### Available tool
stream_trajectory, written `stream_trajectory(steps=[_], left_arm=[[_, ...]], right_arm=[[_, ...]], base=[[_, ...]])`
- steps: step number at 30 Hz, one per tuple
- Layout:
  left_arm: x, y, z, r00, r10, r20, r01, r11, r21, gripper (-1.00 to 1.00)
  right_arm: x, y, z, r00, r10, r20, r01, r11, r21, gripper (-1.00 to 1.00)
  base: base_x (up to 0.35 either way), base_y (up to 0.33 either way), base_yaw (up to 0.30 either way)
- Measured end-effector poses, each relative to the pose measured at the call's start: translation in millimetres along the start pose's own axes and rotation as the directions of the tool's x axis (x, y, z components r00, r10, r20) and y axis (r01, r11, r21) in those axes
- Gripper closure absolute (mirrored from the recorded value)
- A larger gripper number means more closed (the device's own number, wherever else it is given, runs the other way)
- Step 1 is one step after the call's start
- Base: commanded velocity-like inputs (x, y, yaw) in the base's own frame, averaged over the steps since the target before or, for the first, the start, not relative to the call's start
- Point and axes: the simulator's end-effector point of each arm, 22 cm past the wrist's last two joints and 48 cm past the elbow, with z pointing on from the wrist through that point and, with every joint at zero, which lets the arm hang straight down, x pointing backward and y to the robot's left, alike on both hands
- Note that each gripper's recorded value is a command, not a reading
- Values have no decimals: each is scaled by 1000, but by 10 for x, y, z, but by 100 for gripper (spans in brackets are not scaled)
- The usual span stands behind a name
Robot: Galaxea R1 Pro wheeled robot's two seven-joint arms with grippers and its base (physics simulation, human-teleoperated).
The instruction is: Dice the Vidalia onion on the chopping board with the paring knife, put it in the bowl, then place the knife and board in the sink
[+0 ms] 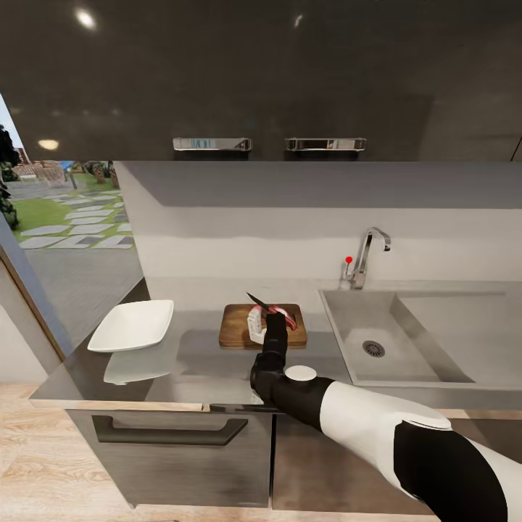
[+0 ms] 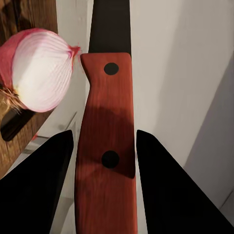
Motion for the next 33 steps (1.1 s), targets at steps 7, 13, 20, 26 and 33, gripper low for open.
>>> stream_trajectory(steps=[7, 13, 20, 26, 33], left_arm=[[0, 1, 0, 1000, 0, 0, 0, 1000, -1, -100], [0, 1, 0, 1000, 0, 0, 0, 1000, 0, -100], [0, 1, 0, 1000, 0, 0, 0, 1000, -1, -100], [0, 0, 1, 1000, 0, 0, 0, 1000, 0, -100], [1, 1, 1, 1000, 0, -1, 0, 1000, 0, -100]], right_arm=[[-10, -1, -4, 1000, 0, 2, 0, 1000, 0, 100], [-16, -1, -5, 1000, 1, 4, -1, 1000, 0, 100], [-28, -1, -12, 1000, 0, 6, 0, 1000, 1, 100], [-41, 132, -21, 999, 45, 5, -44, 997, -57, 100], [-41, 132, -21, 999, 45, 5, -44, 997, -57, 100]], base=[[0, 0, 0], [0, 0, 0], [0, 0, 0], [0, 0, 0], [0, 0, 0]])
